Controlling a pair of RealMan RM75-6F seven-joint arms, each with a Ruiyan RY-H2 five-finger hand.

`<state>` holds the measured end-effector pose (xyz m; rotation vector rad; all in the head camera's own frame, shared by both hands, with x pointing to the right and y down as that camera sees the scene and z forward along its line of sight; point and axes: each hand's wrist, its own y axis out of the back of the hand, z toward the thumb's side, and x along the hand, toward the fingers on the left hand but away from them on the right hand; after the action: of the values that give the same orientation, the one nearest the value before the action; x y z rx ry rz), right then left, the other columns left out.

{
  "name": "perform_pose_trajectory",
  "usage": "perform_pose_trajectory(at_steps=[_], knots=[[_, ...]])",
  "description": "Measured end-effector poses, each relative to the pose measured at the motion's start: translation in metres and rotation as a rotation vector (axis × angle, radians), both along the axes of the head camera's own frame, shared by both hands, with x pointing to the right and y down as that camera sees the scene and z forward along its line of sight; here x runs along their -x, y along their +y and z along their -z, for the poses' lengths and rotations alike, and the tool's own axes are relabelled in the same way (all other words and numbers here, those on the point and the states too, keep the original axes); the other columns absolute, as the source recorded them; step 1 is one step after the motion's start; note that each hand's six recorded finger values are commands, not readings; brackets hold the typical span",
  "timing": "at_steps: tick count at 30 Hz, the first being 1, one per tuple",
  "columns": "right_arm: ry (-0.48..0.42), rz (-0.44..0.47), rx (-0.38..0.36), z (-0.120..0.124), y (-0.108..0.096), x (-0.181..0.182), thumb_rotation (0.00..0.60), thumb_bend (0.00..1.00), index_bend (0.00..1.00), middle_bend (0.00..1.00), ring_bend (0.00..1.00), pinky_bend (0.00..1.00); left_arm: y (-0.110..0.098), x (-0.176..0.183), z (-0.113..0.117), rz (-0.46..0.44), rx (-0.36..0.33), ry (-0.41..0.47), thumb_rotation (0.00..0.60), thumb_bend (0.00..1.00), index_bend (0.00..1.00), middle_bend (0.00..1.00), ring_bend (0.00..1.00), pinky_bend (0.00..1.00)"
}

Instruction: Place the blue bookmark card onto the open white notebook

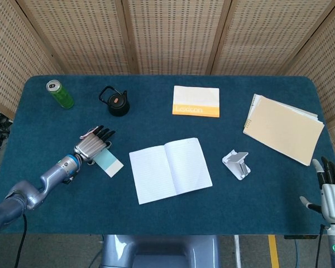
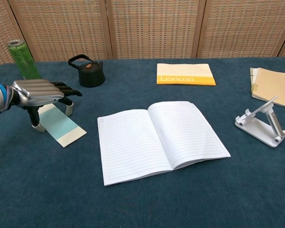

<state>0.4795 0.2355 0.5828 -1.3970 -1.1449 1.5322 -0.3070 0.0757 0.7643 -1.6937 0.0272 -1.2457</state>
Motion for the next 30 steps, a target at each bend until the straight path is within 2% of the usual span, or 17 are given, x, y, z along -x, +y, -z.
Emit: perform_pose_trajectory(at_steps=[5, 10, 22, 30], knots=[[-0.002, 0.001, 0.000, 0.000, 0.000, 0.000, 0.600, 0.13, 0.05, 0.00, 0.00, 0.00, 0.001, -0.001, 0.002, 0.000, 0.000, 0.011, 0.600, 0.12, 0.51, 0.00, 0.00, 0.00], [-0.005, 0.003, -0.004, 0.001, 0.000, 0.001, 0.600, 0.13, 0.05, 0.00, 0.00, 0.00, 0.002, -0.001, 0.004, -0.001, -0.001, 0.017, 0.600, 0.13, 0.54, 0.00, 0.00, 0.00], [-0.011, 0.003, -0.006, 0.002, 0.000, 0.002, 0.600, 0.13, 0.05, 0.00, 0.00, 0.00, 0.000, -0.005, 0.016, -0.002, -0.025, 0.060, 0.600, 0.13, 0.52, 0.00, 0.00, 0.00], [-0.014, 0.003, -0.010, 0.003, -0.001, 0.002, 0.600, 0.13, 0.05, 0.00, 0.00, 0.00, -0.003, -0.022, 0.033, -0.056, -0.069, 0.121, 0.600, 0.13, 0.51, 0.00, 0.00, 0.00]])
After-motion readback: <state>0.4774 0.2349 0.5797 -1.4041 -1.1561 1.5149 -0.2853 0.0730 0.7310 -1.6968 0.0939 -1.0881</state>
